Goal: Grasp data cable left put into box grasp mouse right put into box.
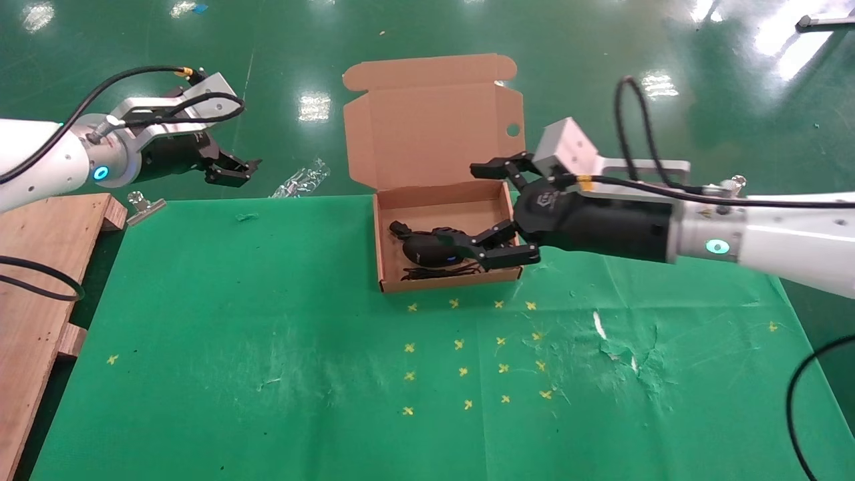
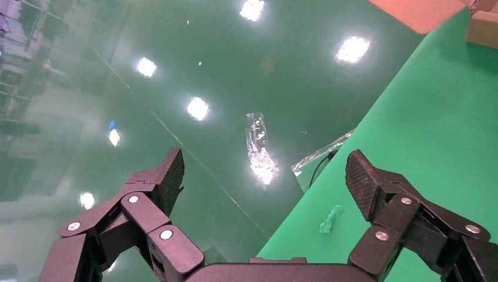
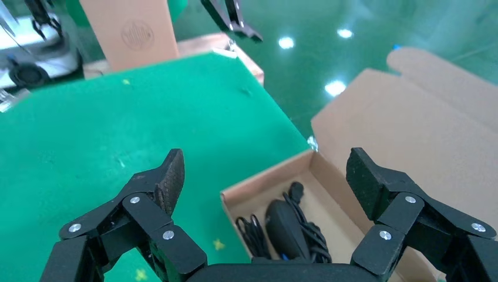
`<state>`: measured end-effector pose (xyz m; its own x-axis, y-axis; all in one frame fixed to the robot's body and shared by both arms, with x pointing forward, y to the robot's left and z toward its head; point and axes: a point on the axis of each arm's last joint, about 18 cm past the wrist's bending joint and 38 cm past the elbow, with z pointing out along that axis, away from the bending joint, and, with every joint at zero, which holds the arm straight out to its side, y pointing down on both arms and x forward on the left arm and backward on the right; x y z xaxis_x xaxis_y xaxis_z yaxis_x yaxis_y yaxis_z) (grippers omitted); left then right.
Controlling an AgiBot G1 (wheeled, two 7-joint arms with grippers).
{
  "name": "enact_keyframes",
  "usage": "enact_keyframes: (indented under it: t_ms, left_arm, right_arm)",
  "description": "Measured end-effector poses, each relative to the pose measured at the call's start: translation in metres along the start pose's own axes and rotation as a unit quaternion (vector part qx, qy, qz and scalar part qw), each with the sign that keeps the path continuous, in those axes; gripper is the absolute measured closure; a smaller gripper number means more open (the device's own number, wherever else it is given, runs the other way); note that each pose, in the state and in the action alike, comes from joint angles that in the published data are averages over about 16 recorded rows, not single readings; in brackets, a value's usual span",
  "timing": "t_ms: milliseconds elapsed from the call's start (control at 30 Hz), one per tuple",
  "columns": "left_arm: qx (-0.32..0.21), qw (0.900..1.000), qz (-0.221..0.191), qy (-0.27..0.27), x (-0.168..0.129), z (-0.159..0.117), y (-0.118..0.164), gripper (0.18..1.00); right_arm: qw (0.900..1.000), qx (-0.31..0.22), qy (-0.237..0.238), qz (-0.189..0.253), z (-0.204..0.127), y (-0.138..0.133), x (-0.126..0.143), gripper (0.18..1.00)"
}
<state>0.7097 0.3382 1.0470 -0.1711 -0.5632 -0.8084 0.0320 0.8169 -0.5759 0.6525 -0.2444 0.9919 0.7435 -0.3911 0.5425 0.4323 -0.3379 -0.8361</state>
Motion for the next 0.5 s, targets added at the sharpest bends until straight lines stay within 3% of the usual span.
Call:
enact_keyframes:
  t_ms: [267, 500]
  left_arm:
    - [0.001, 0.9995, -0.020, 0.024, 0.010, -0.002, 0.006, 0.184]
    - [0.010, 0.9952, -0.059, 0.078, 0.032, -0.009, 0.015, 0.184]
  right_arm:
    - [0.999, 0.037, -0.012, 0.014, -0.033, -0.008, -0.016, 0.181]
    - [0.997, 0.064, -0.030, 0.022, -0.062, -0.018, -0.035, 0.178]
